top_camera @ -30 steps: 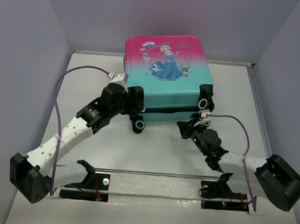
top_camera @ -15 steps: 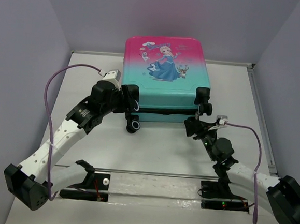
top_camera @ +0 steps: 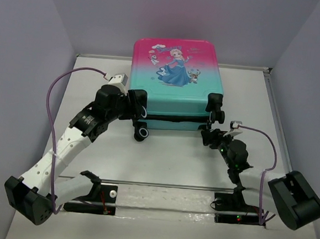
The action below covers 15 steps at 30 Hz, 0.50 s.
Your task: Pack the luggage
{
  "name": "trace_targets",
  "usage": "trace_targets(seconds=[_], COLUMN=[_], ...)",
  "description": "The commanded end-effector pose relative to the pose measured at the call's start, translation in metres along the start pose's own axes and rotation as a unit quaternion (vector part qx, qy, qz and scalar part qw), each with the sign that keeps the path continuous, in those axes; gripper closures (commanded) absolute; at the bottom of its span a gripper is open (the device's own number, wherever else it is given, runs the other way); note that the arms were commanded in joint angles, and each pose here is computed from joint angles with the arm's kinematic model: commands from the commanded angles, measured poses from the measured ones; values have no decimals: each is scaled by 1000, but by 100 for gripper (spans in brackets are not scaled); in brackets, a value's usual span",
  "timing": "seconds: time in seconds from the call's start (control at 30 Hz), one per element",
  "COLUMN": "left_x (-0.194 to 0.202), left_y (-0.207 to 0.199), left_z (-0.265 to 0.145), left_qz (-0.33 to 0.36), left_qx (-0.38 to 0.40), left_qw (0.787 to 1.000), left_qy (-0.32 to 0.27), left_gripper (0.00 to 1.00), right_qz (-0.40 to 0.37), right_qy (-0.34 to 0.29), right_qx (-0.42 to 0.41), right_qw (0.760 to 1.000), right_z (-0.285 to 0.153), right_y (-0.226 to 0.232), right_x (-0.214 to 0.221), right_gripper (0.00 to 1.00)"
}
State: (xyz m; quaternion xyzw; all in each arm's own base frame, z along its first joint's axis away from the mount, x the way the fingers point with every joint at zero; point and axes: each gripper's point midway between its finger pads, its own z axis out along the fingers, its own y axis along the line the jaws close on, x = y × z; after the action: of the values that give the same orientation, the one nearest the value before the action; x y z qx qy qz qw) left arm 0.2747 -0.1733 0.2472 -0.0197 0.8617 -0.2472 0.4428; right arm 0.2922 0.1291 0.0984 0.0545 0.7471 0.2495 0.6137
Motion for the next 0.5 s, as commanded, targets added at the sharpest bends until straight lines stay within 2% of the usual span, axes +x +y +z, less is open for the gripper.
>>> trace_targets(seconds=[0.0,0.2,0.23,0.27,0.47], left_x=[-129,-119,-119,-119,-109], left_y=[-104,-107,-107,-107,-102], left_z=[-83,-79,-79,-79,-73], left_qz=[32,35,36,37,37], left_qx=[215,231,231,231,228], left_qw=[947,947,947,947,951], left_qy=[-237,-220,-220,-220,-206], left_gripper=[94,94,94,94,94], right_qz=[-16,-36,-40,-41,-65], right_qy=[-44,-58,-56,-57,-74], right_qx=[-40,-71,-70,-71,-75], right_qw=[998,995,995,995,992], right_z=[11,25,26,26,26], right_y=[17,30,30,30,35], right_x=[-23,-31,-30,-31,-46], right_gripper=[32,37,43,44,44])
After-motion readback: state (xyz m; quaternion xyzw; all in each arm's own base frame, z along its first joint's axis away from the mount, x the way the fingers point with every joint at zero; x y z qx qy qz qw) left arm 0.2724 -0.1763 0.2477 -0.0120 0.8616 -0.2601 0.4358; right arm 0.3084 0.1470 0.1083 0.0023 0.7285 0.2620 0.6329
